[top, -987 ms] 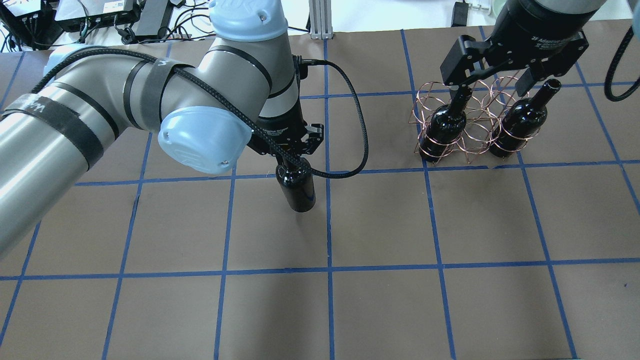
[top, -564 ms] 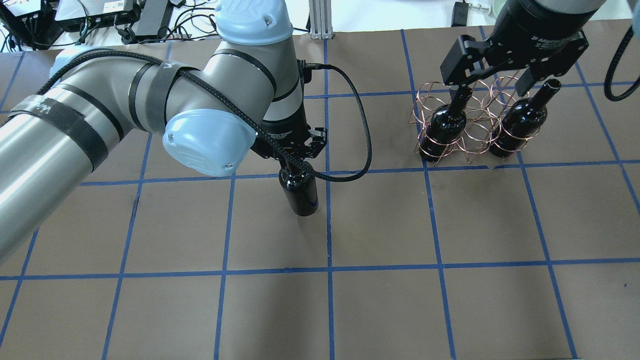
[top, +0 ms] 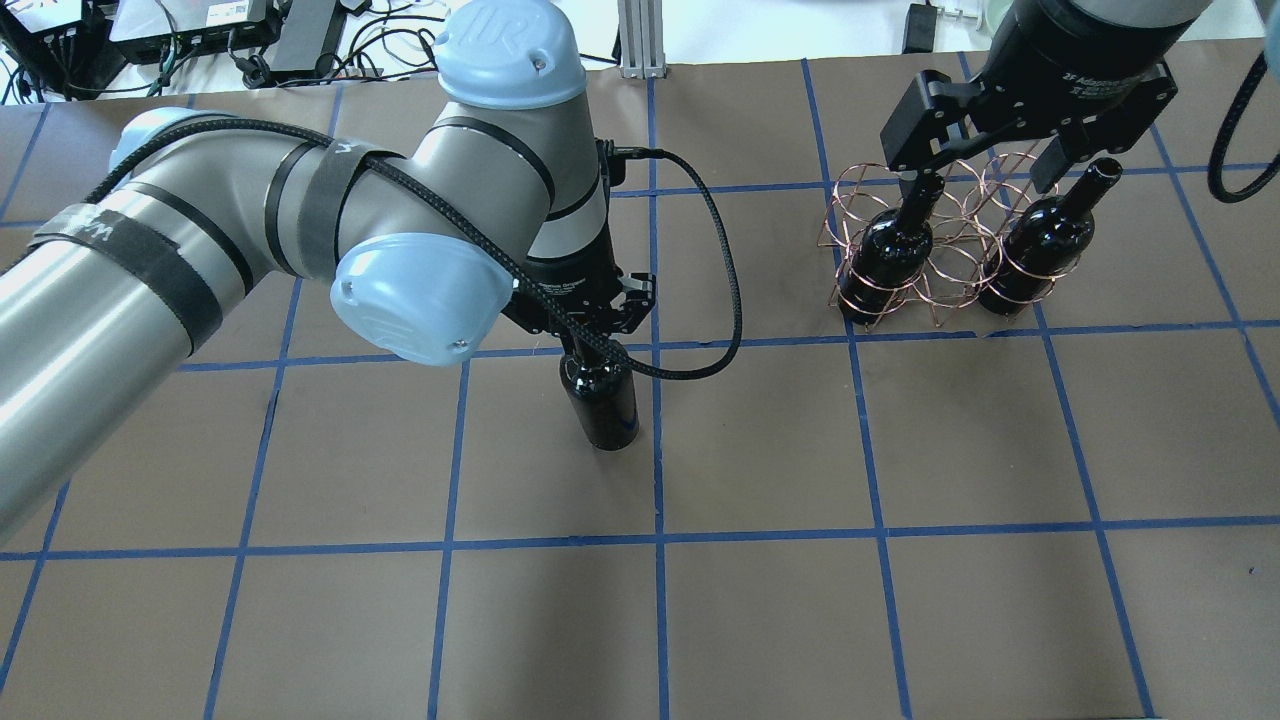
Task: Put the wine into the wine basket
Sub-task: 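Lower the held bottle upright onto the table center with the left gripper, then open the left gripper and raise it away while the right arm approaches the bottle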
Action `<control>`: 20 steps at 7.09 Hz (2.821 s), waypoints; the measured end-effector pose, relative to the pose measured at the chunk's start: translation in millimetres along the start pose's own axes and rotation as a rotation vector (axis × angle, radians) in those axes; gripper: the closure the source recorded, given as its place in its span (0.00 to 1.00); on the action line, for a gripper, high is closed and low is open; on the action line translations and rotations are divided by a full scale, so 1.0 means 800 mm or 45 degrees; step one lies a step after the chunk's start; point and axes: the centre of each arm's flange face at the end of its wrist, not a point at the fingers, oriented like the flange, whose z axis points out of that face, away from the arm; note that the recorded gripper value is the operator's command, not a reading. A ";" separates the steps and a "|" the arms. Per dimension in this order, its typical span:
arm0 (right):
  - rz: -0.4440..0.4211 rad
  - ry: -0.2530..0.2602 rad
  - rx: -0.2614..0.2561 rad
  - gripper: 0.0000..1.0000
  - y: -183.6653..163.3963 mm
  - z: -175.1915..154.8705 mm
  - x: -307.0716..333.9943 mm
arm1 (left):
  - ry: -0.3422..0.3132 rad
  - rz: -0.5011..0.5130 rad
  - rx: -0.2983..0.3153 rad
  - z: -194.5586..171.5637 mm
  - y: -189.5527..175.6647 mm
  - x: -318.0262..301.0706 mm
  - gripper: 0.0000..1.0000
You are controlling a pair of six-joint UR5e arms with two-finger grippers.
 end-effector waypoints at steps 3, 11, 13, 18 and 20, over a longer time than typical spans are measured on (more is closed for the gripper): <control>-0.001 0.000 0.000 0.00 0.000 0.000 0.000 | 0.006 -0.010 0.005 0.002 -0.001 0.001 0.89; 0.000 0.005 0.005 0.00 0.000 -0.002 0.002 | 0.048 -0.012 0.106 -0.055 -0.017 -0.006 0.00; 0.007 0.011 0.035 0.00 0.007 -0.017 0.002 | 0.064 -0.083 0.200 -0.107 -0.037 -0.042 0.00; 0.062 -0.028 0.049 0.00 0.004 -0.019 -0.040 | 0.049 -0.392 0.288 -0.149 -0.096 -0.273 0.00; 0.168 -0.031 0.016 0.00 -0.009 -0.001 -0.119 | 0.038 -0.424 0.303 -0.166 -0.087 -0.315 0.00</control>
